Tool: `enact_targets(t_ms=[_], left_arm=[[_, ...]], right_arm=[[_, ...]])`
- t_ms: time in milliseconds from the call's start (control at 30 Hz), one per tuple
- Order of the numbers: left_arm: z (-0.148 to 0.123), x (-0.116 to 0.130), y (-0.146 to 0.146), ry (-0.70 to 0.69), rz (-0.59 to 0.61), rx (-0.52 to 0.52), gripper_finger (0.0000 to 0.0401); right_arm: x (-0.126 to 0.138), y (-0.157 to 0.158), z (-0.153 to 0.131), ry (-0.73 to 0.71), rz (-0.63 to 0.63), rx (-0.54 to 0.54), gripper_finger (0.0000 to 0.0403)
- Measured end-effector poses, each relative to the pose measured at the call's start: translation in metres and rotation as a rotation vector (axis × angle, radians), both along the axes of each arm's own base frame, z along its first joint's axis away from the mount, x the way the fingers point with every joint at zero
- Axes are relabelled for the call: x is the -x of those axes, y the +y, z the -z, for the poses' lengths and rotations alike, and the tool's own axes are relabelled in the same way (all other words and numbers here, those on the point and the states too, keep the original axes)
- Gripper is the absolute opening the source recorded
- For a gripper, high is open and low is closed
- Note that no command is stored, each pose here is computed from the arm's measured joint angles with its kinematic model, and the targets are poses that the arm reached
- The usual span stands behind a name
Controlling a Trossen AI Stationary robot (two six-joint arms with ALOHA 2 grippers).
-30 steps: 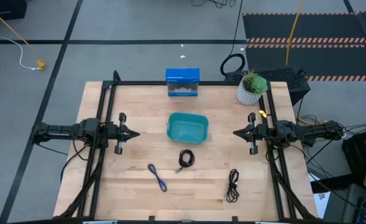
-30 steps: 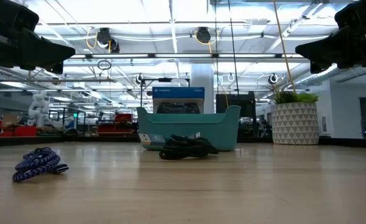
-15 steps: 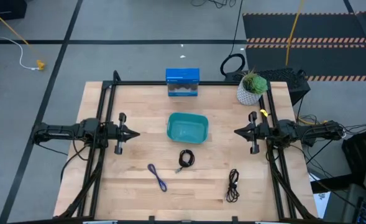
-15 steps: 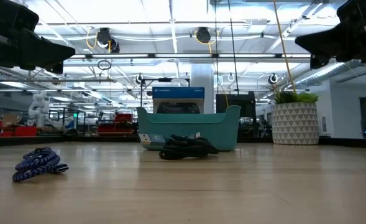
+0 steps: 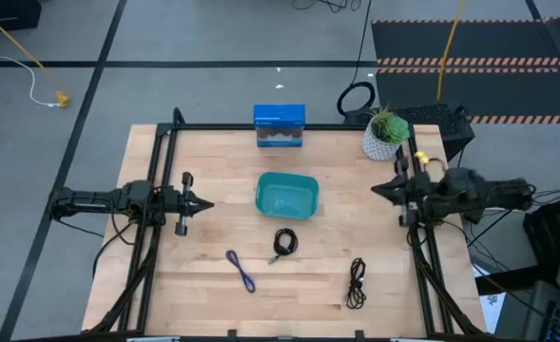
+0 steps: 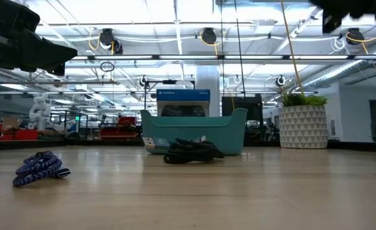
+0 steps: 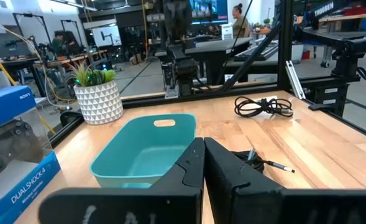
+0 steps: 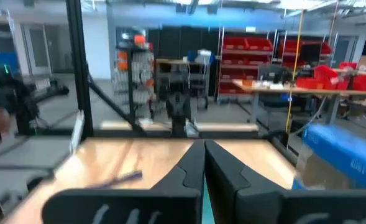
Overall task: Pick and place USB-C Cables
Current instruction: Put the bottom black charger cable into the green container
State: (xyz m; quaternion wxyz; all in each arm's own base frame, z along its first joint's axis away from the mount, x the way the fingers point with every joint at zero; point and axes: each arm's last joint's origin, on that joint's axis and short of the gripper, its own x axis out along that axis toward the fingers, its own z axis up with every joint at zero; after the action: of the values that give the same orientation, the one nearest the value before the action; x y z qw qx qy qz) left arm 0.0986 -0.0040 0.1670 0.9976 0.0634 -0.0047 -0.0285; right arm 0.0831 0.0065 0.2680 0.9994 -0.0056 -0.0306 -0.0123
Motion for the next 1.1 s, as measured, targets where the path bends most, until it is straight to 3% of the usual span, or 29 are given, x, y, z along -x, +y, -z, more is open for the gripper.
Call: enact_targets(t_ms=[267,667,833,1100], left_arm=[[0.0,0.0,0.0,-0.004,-0.001,0.0,0.0008],[0.0,0.0,0.0,-0.002,0.0,0.016,0.0008],[0.0,0.0,0.0,-0.001,0.0,0.031,0.0008],[0.0,0.0,0.0,-0.004,0.0,-0.002,0.0008]], right_arm=[[0.0,0.0,-0.072,0.073,-0.001,-0.015,0.0004],[-0.015,0.002,-0.157,0.198,0.002,-0.039,0.0004],[-0.025,0.003,-0.18,0.224,0.006,-0.096,0.0004],[-0.038,0.005,-0.196,0.236,0.007,-0.095,0.0004]])
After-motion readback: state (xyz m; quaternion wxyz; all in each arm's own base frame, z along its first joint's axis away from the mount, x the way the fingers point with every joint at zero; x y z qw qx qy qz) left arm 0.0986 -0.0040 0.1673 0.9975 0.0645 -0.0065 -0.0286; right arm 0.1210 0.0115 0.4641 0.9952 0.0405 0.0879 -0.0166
